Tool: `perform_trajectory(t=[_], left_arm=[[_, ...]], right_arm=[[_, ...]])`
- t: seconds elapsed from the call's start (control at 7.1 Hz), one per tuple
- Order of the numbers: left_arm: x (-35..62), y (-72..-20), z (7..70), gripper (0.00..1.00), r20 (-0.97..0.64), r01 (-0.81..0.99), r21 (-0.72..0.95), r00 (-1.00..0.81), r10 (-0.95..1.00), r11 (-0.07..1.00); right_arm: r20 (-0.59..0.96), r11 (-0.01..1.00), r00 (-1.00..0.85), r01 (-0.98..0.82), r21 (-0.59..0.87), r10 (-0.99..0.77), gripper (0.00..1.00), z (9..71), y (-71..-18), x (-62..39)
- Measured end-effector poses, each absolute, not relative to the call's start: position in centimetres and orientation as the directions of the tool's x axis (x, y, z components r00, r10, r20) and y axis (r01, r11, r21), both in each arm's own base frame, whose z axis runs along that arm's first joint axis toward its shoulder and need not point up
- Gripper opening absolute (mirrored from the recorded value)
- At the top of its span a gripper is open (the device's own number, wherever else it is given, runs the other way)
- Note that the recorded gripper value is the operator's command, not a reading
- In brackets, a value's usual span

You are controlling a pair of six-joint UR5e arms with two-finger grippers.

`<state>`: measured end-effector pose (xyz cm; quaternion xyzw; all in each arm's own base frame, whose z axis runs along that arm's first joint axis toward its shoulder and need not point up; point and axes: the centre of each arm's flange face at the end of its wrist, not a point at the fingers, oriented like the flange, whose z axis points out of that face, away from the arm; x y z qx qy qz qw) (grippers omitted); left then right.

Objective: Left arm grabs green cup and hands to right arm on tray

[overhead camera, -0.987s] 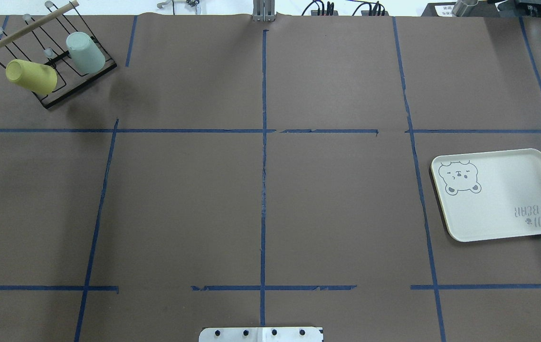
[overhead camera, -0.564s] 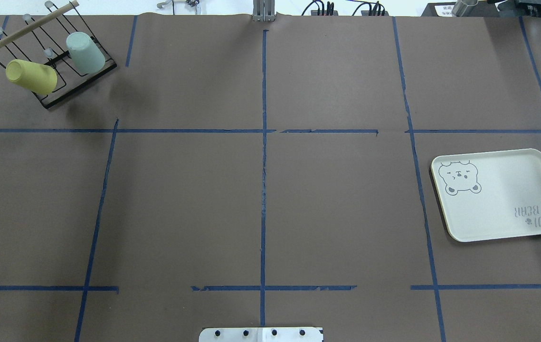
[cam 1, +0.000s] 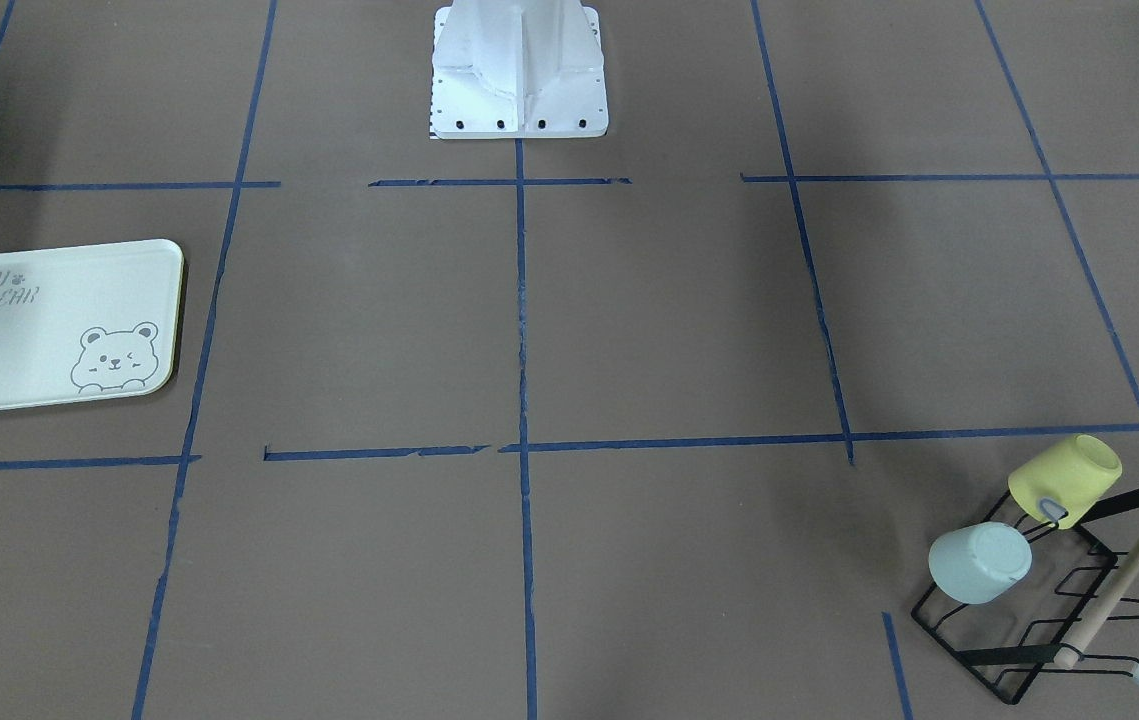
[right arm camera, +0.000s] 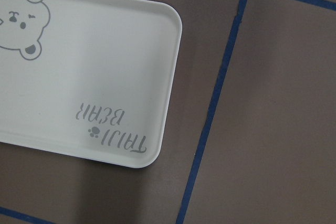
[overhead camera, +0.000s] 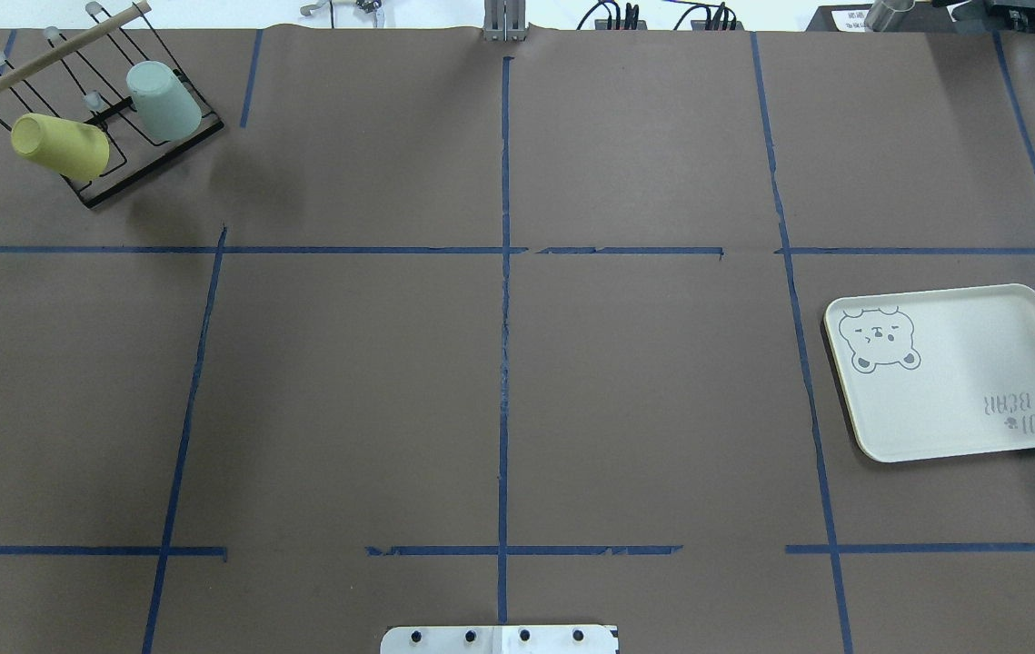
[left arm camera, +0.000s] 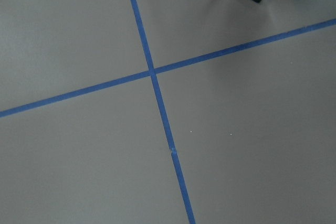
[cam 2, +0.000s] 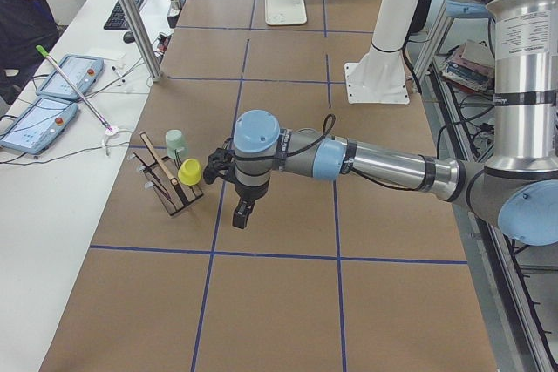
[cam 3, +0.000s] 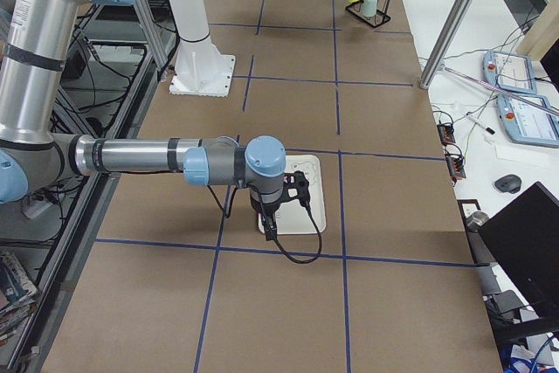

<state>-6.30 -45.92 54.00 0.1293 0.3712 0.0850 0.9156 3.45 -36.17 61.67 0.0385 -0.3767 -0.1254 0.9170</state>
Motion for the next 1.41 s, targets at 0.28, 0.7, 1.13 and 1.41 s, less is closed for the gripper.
perform_trajectory(t=[0.28,0.7,1.13,1.41], left_arm=[[-4.7,-51.4,47.6,1.00,-0.685,0.045,0.303,0.704,0.185,0.952],[5.2,-61.8,40.1,1.00,-0.727,0.049,0.253,0.669,0.156,0.966],[15.3,-69.1,36.5,1.00,-0.666,0.060,0.244,0.735,0.122,0.968],[21.5,-71.3,38.0,1.00,-0.657,0.086,0.268,0.745,0.116,0.960]], right_arm=[[0.681,0.965,0.684,0.201,0.166,-0.260,1.00,61.6,-36.2,3.4],[0.682,0.965,0.683,0.201,0.167,-0.260,1.00,61.6,-36.2,3.4],[0.683,0.965,0.682,0.201,0.167,-0.260,1.00,61.6,-36.2,3.4],[0.683,0.965,0.682,0.201,0.167,-0.260,1.00,61.6,-36.2,3.4]])
